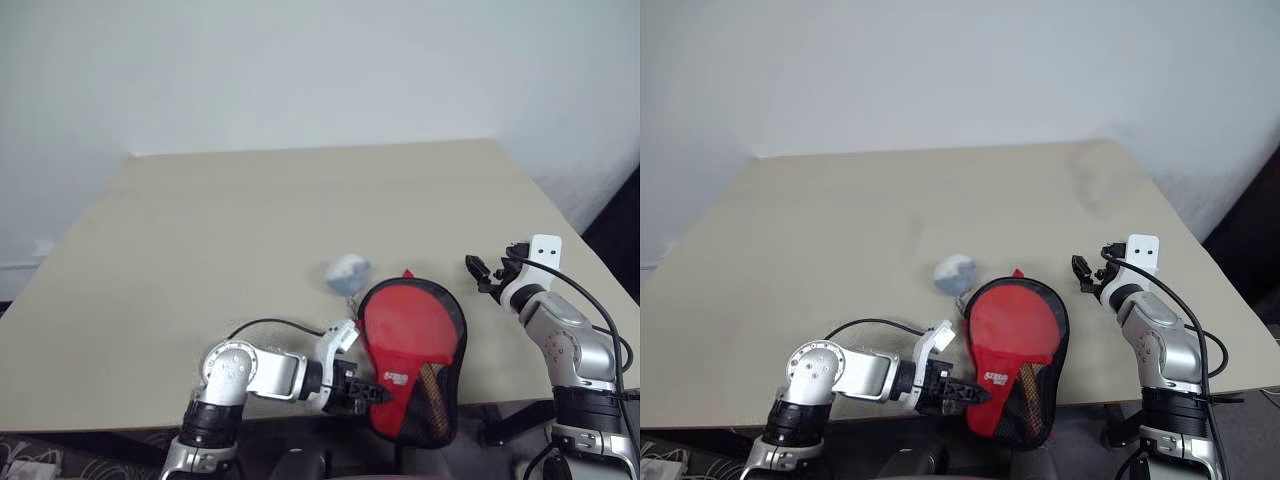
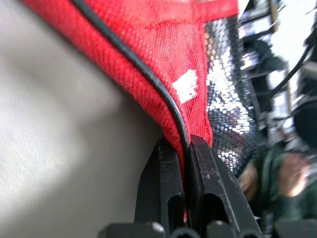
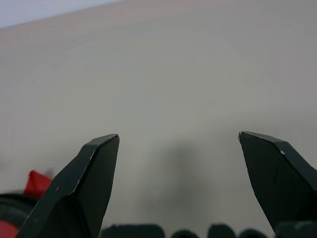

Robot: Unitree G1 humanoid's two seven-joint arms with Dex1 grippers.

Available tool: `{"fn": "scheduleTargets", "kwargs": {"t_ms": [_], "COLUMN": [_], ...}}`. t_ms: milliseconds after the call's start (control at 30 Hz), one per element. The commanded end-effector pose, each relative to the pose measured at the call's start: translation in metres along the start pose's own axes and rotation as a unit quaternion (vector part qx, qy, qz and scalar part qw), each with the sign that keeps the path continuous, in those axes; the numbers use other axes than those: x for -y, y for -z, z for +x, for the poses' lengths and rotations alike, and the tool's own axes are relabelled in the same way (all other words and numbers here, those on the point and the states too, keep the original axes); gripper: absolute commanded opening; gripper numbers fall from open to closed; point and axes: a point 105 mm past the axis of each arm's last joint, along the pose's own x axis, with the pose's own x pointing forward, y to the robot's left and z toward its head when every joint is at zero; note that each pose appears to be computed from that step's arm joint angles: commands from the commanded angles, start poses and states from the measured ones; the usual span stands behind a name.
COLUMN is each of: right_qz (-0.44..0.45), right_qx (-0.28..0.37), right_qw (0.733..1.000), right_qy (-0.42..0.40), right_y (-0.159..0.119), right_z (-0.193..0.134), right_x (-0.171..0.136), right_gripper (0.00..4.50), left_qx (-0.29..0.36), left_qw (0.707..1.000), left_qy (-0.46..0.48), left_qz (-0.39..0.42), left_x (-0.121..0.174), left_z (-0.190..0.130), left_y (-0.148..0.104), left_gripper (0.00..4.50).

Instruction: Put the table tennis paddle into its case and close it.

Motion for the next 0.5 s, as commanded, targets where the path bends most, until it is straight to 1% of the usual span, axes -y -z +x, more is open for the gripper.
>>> {"fn": "scheduleTargets", "kwargs": {"t_ms": [33,133,200,267,367,400,467,500], "right_qz": [-0.008,-0.011,-0.011,-0.011,-0.013,-0.016,-0.026,-0.029], "right_qx": [0.031,0.030,0.029,0.029,0.030,0.032,0.039,0.041], "right_qw": [0.999,0.999,0.999,0.999,0.999,0.999,0.999,0.999], "right_qy": [-0.008,-0.011,-0.012,-0.014,-0.018,-0.020,-0.019,-0.019], "right_y": [-0.020,-0.020,-0.020,-0.020,-0.022,-0.023,-0.026,-0.026], "right_z": [0.002,0.003,0.003,0.002,0.000,-0.001,-0.004,-0.004], "right_x": [-0.004,-0.005,-0.006,-0.006,-0.007,-0.005,-0.002,-0.001], "right_gripper": [4.18,4.18,4.18,4.18,4.18,4.18,4.18,4.18], "left_qx": [0.022,0.020,0.016,0.022,0.033,0.051,0.078,0.082], "left_qw": [0.999,0.999,0.999,1.000,0.999,0.999,0.992,0.988], "left_qy": [0.017,0.026,0.025,0.011,0.001,-0.018,-0.061,-0.071], "left_qz": [-0.017,-0.022,-0.019,-0.015,-0.006,0.009,0.079,0.107], "left_x": [0.000,0.001,0.002,-0.003,-0.007,-0.013,-0.018,-0.018], "left_z": [-0.009,-0.008,-0.008,-0.012,-0.026,-0.038,-0.061,-0.066], "left_y": [-0.015,-0.017,-0.017,-0.023,-0.035,-0.044,-0.059,-0.062], "left_gripper": [1.08,2.15,2.79,3.40,3.40,3.40,3.40,3.40]}}
